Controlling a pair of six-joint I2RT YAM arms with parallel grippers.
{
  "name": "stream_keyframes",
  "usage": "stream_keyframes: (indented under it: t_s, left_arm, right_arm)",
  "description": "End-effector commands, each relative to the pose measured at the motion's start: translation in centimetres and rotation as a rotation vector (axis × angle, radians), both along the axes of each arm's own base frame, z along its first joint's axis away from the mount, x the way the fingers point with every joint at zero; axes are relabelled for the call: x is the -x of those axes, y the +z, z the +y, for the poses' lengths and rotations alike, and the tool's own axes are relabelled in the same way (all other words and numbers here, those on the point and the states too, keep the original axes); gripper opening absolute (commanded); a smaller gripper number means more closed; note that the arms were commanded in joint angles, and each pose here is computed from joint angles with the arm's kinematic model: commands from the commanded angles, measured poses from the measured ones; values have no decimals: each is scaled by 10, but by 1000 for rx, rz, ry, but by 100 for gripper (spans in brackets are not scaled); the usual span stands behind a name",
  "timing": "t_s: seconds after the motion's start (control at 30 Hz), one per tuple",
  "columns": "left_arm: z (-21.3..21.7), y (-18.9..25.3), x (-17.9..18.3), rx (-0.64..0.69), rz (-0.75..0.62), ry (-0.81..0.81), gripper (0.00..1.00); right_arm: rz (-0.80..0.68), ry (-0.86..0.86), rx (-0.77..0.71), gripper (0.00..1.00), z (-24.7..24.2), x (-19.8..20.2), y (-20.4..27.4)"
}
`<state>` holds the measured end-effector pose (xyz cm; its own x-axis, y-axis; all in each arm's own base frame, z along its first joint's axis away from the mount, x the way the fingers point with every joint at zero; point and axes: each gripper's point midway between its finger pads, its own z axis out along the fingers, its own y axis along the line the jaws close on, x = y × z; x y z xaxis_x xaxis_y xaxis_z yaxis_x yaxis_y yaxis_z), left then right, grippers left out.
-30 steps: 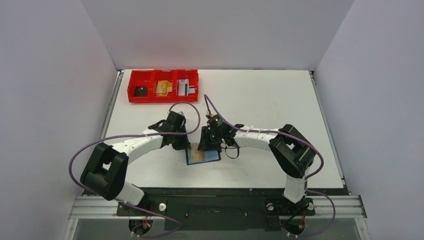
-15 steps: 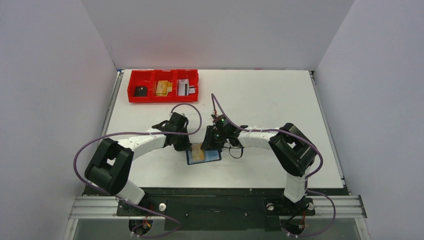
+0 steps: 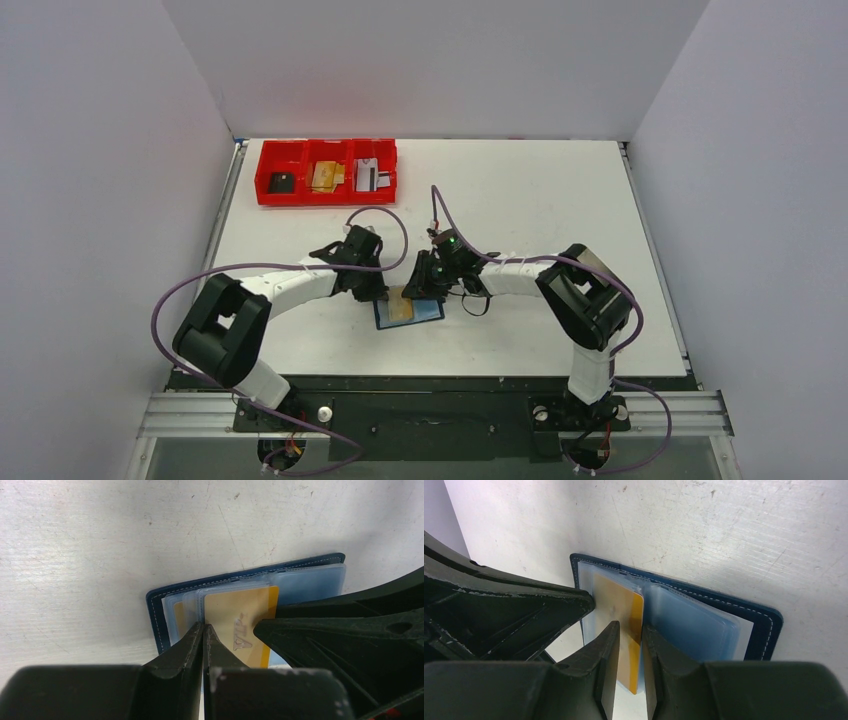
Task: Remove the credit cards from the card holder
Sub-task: Remove the credit card from the card holder.
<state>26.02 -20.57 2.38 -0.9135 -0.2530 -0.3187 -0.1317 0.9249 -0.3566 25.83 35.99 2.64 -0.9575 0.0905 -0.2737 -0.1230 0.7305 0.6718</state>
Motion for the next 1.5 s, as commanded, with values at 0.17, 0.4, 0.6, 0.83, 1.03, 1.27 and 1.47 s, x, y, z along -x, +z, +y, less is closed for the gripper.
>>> stream_keyframes:
  t_s: [0.17, 0.4, 0.6, 0.83, 1.03, 1.27, 1.47]
  left_arm:
    - [1, -15, 8, -44, 46, -1, 0]
    - [4, -18, 11, -61, 62, 3, 0]
    - [5, -18, 12, -63, 64, 0, 0]
    - [5, -20, 12, -65, 66, 0, 0]
    - [4, -21, 12, -63, 67, 2, 0]
    - [7, -23, 14, -71, 79, 6, 0]
    - [12, -26, 15, -81, 91, 11, 0]
  right_arm:
    - [-3, -10, -38, 16, 0, -3, -2]
    - [14, -32, -95, 16, -4, -5, 1]
    - [51, -50, -186, 16, 1, -4, 5]
    - [64, -69, -238, 13, 2, -7, 9]
    - [70, -90, -253, 8, -1, -9, 7]
    - [67, -124, -250, 1, -10, -12, 5]
    - [54, -146, -224, 0, -22, -16, 2]
